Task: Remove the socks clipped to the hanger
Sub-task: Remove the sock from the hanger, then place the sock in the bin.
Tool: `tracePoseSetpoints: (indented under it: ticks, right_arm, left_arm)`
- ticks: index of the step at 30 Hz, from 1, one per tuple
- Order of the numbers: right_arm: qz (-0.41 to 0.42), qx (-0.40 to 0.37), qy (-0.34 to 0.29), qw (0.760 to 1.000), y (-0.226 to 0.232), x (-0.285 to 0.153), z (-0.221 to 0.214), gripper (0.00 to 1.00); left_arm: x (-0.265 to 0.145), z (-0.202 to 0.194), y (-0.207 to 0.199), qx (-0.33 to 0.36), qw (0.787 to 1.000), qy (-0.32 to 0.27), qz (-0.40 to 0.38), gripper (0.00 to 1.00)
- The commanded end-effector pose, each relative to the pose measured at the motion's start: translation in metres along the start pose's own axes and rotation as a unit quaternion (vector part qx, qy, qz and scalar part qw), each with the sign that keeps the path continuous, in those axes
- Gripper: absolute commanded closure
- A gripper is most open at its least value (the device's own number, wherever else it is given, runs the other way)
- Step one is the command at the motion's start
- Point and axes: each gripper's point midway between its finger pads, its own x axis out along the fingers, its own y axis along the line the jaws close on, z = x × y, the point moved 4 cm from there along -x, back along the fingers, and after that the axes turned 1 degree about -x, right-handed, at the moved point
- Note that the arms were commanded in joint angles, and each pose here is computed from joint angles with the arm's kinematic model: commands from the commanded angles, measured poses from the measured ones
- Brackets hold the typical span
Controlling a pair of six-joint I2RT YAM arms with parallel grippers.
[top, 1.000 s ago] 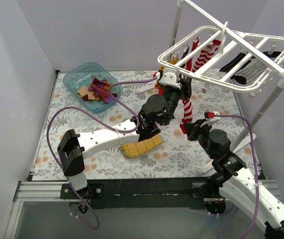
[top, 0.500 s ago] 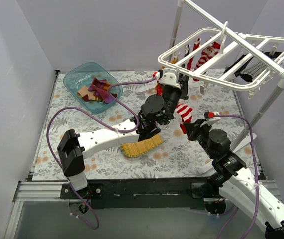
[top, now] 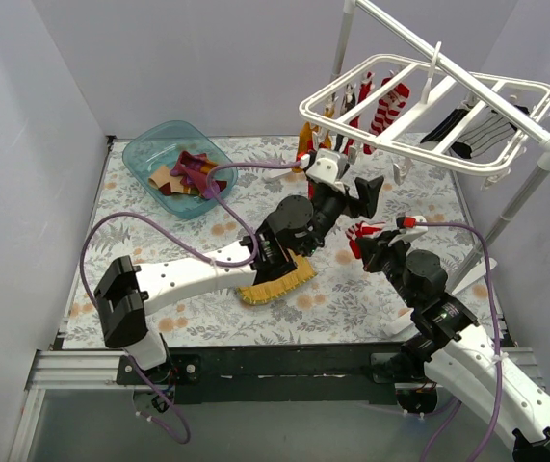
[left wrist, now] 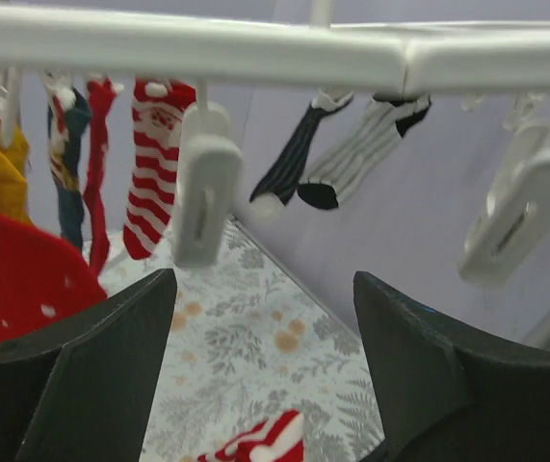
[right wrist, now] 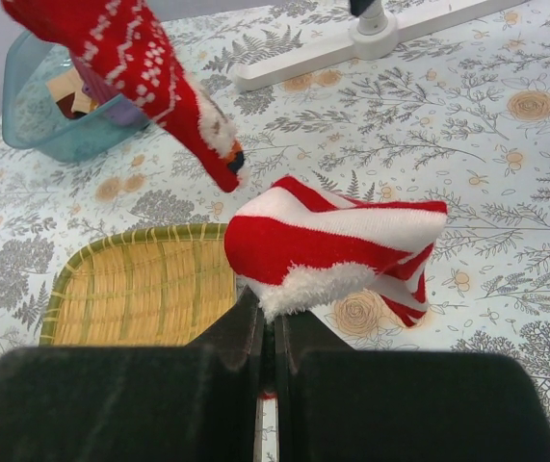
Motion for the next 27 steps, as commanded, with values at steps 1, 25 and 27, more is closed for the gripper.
tracePoseSetpoints:
  ticks: [1, 25, 27]
  right_arm:
    - [0.003, -0.002, -0.019, 1.0, 0.001, -0.001, 0.009, 0.99]
    - [0.252, -0.069, 0.063, 0.963, 0.075, -0.024, 0.027, 0.99]
    - [0.277, -0.069, 0.076, 0.955, 0.082, -0.027, 0.028, 0.99]
  left_arm:
    - [-0.035, 0.024, -0.011, -0.038, 0.998, 0.005, -0.058, 0.26]
    - [-0.151, -0.089, 0.051, -0.035, 0.979, 0.169, -0.11, 0.29]
    - [-0.154, -0.091, 0.052, -0.037, 0.975, 0.177, -0.13, 0.26]
